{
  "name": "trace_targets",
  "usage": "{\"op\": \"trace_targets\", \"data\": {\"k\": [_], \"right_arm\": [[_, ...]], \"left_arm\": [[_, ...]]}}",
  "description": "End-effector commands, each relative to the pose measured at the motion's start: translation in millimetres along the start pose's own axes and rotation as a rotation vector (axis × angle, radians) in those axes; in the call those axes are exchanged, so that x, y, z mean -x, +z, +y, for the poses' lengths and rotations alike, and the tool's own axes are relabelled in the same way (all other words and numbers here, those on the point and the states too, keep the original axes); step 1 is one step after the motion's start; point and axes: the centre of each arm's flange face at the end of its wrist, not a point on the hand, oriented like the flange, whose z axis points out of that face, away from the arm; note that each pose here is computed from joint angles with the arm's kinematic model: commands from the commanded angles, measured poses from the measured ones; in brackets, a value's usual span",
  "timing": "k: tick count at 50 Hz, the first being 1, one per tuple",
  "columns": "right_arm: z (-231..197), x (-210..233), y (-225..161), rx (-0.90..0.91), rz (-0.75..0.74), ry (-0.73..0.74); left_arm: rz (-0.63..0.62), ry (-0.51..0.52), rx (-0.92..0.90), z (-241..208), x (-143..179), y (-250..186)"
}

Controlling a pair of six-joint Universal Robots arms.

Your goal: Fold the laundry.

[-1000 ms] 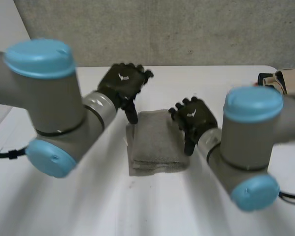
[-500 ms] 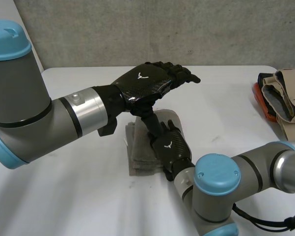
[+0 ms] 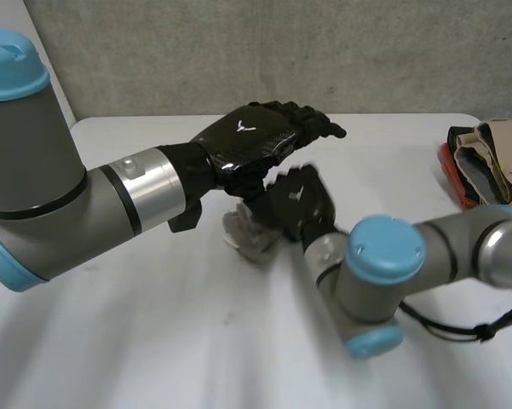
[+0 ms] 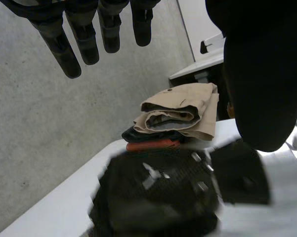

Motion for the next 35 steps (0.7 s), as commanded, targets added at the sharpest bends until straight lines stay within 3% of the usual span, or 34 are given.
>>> {"op": "trace_targets", "data": {"k": [1, 9, 18, 21, 30, 35], "right_arm": [[-39.8, -74.7, 31.5, -0.143, 0.162, -0.009], [-59.0, -201.8, 45.7, -0.237, 0.43, -0.037], [-11.3, -351.5, 16.2, -0.249, 0.58, -0.059], [4.3, -382.5, 4.1, -0.251, 0.583, -0.068], [168.3, -416.9, -28.2, -0.065, 0.478, -0.005], [236.9, -400.7, -49.1, 0.027, 0.397, 0.062]], "left_arm": [[-0.014, 0.041, -0.051, -20.9, 0.8, -5.4], [-0.019, 0.053, -0.105, -42.5, -0.4, -10.5], [-0.016, 0.043, -0.111, -43.8, -2.2, -11.2], [-0.011, 0.041, -0.109, -43.0, -4.2, -11.0], [-0.004, 0.012, -0.073, -28.3, -6.3, -9.4], [0.007, -0.005, -0.052, -20.4, -10.9, -8.7]]}}
